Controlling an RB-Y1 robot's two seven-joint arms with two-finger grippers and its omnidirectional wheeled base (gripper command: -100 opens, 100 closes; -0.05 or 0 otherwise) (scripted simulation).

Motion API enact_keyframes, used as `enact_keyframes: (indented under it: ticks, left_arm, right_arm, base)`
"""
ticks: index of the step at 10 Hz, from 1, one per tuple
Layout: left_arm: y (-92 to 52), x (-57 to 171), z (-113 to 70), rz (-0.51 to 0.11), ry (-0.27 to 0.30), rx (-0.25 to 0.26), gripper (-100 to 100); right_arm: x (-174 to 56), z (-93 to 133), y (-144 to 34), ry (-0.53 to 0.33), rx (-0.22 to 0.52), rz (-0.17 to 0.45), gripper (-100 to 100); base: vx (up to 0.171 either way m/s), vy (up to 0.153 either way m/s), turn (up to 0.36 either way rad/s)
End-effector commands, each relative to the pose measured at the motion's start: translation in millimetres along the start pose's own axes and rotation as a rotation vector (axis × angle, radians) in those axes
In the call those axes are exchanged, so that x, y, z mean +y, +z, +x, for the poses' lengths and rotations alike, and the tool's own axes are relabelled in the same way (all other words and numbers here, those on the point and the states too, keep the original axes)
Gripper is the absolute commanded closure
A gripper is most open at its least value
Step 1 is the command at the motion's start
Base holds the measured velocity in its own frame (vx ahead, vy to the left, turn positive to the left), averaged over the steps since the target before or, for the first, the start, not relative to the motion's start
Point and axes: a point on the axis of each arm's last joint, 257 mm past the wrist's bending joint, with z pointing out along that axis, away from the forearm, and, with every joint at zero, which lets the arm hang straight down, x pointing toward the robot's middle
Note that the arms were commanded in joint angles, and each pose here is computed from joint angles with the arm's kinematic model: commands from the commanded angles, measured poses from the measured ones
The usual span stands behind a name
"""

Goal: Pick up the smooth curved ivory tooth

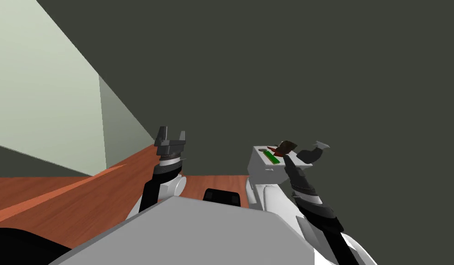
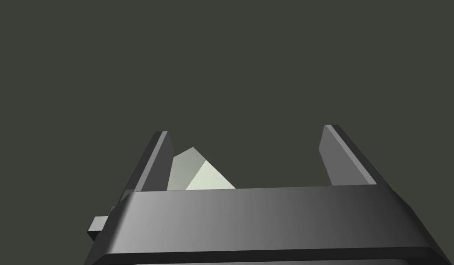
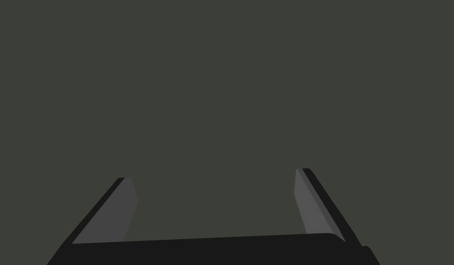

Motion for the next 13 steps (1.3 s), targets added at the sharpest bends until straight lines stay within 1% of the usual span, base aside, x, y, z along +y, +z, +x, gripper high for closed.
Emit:
enact_keyframes:
  ticks: [1,3,4,6,7,8,9,10,11,13]
  left_arm:
    - [0.0,0,0.0,0.000,0.000,0.000,0]
    - [0.0,0,0.0,0.000,0.000,0.000,0]
    - [0.0,0,0.0,0.000,0.000,0.000,0]
    - [0.0,0,0.0,0.000,0.000,0.000,0]
    - [0.0,0,0.0,0.000,0.000,0.000,0]
    - [0.0,0,-0.1,0.000,0.000,0.000,0]
    - [0.0,0,0.0,0.000,0.000,0.000,0]
    - [0.0,0,-0.1,0.000,0.000,0.000,0]
    - [0.0,0,0.0,0.000,0.000,0.000,0]
    - [0.0,0,-0.1,0.000,0.000,0.000,0]
  right_arm:
    - [-6,-5,-7.4,-0.057,0.024,0.007,-100]
    - [-30,-8,-33.8,-0.207,0.121,0.037,-100]
    - [-30,-9,-33.8,-0.211,0.120,0.037,-100]
    - [-52,-15,-62.9,-0.358,0.231,0.062,-100]
    - [-54,-15,-64.3,-0.358,0.233,0.067,-100]
    - [-62,-18,-78.1,-0.428,0.292,0.071,-100]
    - [-66,-18,-81.1,-0.428,0.295,0.082,-100]
    - [-78,-22,-98.9,-0.494,0.361,0.096,-100]
    - [-78,-22,-98.9,-0.494,0.361,0.096,-100]
    - [-100,-31,-133.9,-0.616,0.496,0.118,-100]
  base:
    - [0.015,0.043,0.275]
    - [0.020,0.051,0.437]
    - [0.018,0.036,0.307]
    - [0.024,0.037,0.424]
    - [0.023,0.024,0.261]
    - [0.021,0.032,0.397]
    - [0.020,0.016,0.248]
    - [0.028,0.019,0.418]
    - [0.025,0.007,0.190]
    - [0.029,0.014,0.381]
